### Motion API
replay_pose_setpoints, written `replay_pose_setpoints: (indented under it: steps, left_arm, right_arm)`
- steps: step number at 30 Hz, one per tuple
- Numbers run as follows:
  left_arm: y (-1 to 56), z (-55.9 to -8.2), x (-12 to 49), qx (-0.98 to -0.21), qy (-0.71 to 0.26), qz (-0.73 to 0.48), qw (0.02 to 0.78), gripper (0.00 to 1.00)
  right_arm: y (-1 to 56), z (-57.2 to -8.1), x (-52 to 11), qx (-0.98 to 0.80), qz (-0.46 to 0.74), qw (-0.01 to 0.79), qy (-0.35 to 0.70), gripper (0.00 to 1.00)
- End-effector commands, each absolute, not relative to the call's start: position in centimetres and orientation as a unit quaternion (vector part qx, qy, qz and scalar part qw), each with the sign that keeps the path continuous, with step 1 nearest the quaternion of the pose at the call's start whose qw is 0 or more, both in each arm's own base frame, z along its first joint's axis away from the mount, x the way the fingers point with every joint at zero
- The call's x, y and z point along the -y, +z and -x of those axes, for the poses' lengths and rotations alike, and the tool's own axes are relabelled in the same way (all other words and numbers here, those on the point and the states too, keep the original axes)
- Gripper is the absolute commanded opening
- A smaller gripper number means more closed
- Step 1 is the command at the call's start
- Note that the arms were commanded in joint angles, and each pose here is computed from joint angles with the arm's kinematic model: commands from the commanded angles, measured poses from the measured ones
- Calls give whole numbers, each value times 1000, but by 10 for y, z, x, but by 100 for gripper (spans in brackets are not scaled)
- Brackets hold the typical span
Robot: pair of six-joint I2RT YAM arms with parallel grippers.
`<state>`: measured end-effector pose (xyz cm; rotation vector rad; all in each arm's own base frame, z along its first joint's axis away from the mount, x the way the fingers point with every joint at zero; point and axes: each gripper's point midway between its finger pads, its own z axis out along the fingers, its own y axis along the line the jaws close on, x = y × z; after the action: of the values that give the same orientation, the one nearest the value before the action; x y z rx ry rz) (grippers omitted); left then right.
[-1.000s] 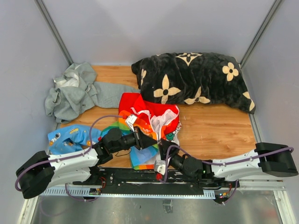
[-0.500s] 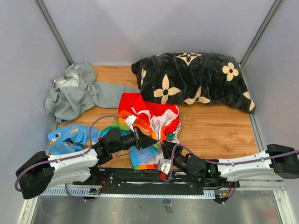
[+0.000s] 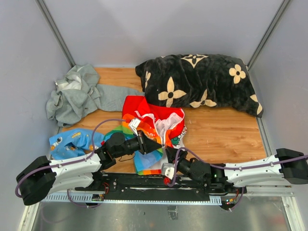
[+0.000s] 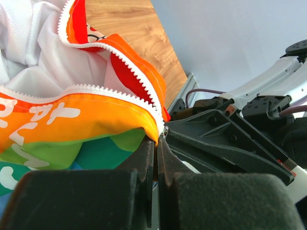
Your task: Zip up the jacket
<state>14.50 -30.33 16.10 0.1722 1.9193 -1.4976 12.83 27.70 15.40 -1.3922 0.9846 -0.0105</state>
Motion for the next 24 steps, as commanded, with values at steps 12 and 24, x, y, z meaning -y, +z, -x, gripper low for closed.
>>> replay_pose_setpoints:
  steps: [12, 24]
  left_arm:
    - [164, -144, 303, -731, -582, -73, 347, 0]
    - [167, -142, 305, -728, -587, -80, 344, 0]
  right_arm:
    - [188, -129, -280, -468, 558, 684, 43, 10]
    - [176, -140, -276, -488, 554, 674, 34, 12]
